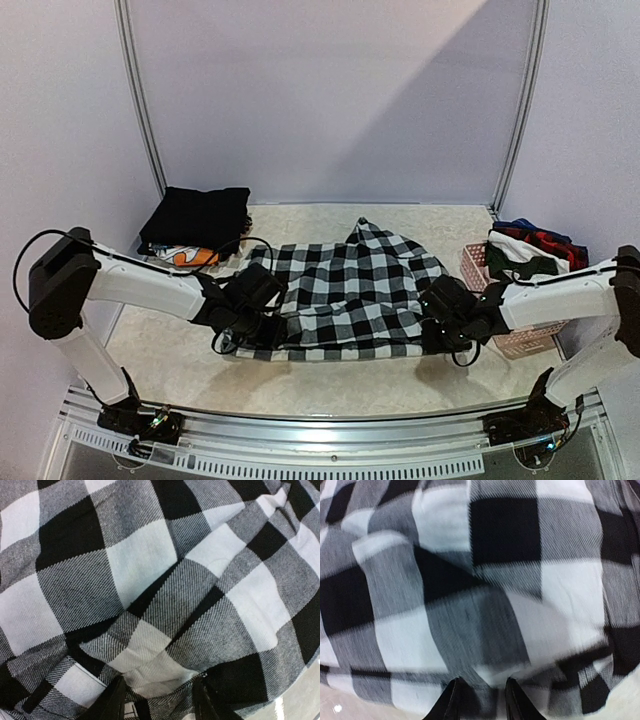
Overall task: Fold and stack the mixed laundry pile
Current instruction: Move the 1/3-folded shirt to the center of the board.
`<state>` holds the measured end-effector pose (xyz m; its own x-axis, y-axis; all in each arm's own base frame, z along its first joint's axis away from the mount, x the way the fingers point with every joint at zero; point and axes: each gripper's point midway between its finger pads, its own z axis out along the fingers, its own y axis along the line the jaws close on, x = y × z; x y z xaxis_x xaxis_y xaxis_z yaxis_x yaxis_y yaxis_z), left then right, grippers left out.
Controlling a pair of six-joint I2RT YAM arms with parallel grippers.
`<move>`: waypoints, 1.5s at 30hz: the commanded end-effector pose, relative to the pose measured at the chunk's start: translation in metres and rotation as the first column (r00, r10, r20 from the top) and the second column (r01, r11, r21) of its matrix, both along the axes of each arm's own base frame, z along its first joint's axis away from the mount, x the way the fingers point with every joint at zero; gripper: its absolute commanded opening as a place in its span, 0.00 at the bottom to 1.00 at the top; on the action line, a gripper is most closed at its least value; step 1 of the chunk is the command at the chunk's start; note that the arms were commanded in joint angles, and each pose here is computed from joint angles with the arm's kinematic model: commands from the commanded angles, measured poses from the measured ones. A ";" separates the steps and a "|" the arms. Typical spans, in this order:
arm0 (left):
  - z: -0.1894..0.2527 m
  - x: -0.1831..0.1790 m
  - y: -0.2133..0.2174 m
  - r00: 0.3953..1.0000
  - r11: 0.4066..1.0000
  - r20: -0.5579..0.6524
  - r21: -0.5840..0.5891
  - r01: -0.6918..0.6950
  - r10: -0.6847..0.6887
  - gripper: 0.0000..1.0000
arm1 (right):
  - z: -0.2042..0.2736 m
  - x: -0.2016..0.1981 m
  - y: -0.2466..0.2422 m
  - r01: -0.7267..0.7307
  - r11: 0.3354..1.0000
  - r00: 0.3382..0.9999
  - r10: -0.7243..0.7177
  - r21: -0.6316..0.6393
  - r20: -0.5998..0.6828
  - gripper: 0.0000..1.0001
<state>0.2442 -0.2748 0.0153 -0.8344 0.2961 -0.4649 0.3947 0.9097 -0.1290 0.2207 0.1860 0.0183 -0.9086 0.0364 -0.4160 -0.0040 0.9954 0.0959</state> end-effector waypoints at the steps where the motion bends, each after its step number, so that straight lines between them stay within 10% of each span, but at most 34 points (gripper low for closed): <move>1: -0.009 -0.023 0.020 0.999 0.993 -0.042 0.119 -0.004 0.009 0.48 | 0.002 -0.028 -0.012 0.024 1.000 0.999 -0.025 -0.020 -0.038 0.32; 23: 0.147 0.042 -0.017 0.941 1.000 0.339 0.004 0.010 -0.011 0.78 | 0.198 0.101 0.075 -0.172 0.978 0.931 0.122 0.117 0.344 0.71; 45: 0.198 0.150 -0.084 0.988 0.889 0.150 -0.448 0.097 -0.032 0.74 | 0.109 0.300 0.115 -0.214 0.918 0.973 0.170 0.334 0.155 0.80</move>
<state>0.4085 -0.3481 0.2264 -0.7014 0.0665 -0.7097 0.4738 0.7873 -0.3945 0.5068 0.2860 0.1444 -0.8261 0.0530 -0.5611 -0.1884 0.9123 0.3636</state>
